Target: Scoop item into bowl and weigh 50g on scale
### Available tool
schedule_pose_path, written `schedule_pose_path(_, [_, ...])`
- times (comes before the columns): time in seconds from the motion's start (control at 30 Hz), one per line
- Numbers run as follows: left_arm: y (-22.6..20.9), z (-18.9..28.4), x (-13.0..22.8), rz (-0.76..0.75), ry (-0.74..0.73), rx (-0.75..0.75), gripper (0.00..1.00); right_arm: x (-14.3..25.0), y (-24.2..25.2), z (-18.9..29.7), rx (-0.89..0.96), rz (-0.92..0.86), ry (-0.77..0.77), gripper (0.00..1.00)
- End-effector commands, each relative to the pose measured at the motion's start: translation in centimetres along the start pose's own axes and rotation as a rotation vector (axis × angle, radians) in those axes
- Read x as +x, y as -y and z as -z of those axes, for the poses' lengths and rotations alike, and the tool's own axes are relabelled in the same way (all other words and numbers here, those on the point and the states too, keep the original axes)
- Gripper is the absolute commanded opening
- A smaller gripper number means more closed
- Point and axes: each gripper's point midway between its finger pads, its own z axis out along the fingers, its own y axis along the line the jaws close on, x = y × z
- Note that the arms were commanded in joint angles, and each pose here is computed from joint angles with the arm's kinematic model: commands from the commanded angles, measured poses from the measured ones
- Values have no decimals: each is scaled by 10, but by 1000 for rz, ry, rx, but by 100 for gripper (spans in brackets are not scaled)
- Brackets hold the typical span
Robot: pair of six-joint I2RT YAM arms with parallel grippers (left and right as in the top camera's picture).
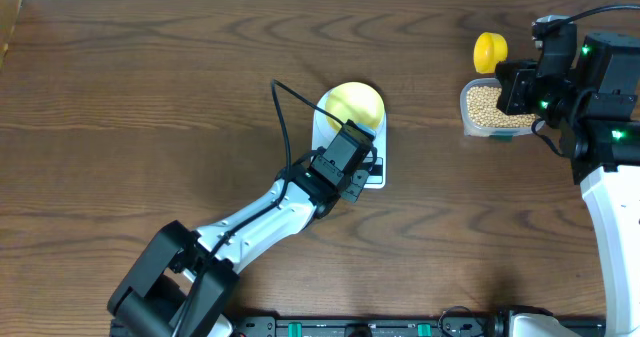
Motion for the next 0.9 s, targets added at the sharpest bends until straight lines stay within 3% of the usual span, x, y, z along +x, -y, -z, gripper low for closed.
schedule_pose_path(0.0, [1,-8,6,-27,-21,-3,7,-7,-1,3,-4,25,14,1])
schedule_pose_path(0.87, [10,-30,14,-98,-32,3,7,-5,-1,3,-4,35,7,1])
